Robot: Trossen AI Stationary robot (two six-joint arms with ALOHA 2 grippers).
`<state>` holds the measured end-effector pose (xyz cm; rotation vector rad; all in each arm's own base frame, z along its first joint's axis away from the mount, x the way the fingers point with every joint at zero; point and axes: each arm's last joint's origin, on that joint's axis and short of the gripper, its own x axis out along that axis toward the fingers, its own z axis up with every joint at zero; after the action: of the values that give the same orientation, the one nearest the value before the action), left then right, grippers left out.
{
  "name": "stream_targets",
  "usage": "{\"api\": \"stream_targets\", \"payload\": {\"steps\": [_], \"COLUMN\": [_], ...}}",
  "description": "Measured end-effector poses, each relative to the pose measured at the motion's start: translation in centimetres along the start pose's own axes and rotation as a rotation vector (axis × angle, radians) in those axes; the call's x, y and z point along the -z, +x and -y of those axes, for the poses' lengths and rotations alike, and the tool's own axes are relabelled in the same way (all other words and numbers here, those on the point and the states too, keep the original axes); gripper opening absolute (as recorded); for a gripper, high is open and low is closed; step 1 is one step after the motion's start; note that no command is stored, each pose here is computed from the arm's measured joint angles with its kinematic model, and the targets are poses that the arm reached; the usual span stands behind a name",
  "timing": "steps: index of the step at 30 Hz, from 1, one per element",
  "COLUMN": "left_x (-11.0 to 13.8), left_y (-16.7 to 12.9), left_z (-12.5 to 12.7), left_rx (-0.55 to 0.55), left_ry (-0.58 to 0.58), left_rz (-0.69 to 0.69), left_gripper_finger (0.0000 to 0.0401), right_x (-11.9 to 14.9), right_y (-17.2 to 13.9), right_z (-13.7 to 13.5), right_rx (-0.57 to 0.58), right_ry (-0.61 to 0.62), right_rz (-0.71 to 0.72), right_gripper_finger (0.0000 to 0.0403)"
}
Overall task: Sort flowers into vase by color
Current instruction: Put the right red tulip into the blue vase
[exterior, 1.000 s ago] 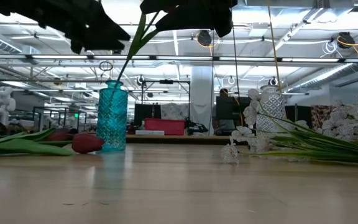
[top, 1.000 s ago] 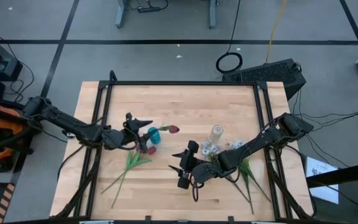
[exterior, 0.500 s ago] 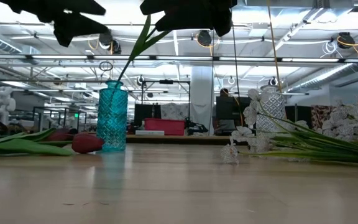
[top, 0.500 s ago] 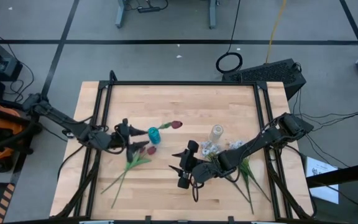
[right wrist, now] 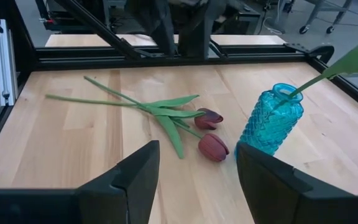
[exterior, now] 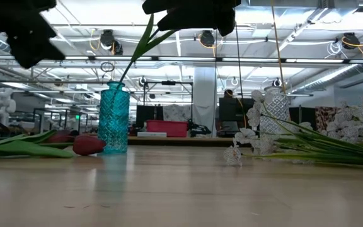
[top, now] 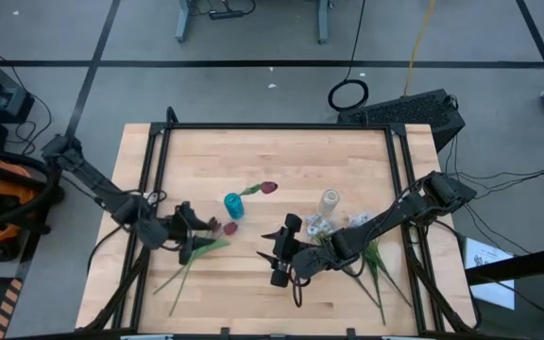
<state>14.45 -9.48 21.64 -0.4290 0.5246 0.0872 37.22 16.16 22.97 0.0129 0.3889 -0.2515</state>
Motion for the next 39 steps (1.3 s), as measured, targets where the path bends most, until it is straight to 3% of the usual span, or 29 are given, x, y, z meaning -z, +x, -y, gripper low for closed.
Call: {"api": "stream_targets", "payload": {"steps": [6, 20, 32, 39], "left_x": [1.5, 5.7, 8.0, 8.5], "left_y": [0.0, 1.6, 2.0, 2.0], "left_z": [0.1, -0.3, -0.2, -0.4], "left_rx": [0.016, -0.159, -0.269, -0.313], "left_ry": [-0.095, -0.226, -0.282, -0.253], "left_rz": [-0.166, -0.577, -0.773, -0.796], "left_gripper_finger": [0.0217, 0.0217, 0.0215, 0.0181], "right_x": [0.0, 0.0, 0.0, 0.0], "right_y": [0.0, 0.0, 0.0, 0.0], "right_z": [0.0, 0.0, 0.0, 0.0], "right_rx": [0.0, 0.0, 0.001, 0.0], "right_ry": [0.002, -0.002, -0.01, -0.01], "right_rz": [0.0, 0.0, 0.0, 0.0], "right_gripper_finger": [0.0203, 0.0203, 0.0203, 0.0203]}}
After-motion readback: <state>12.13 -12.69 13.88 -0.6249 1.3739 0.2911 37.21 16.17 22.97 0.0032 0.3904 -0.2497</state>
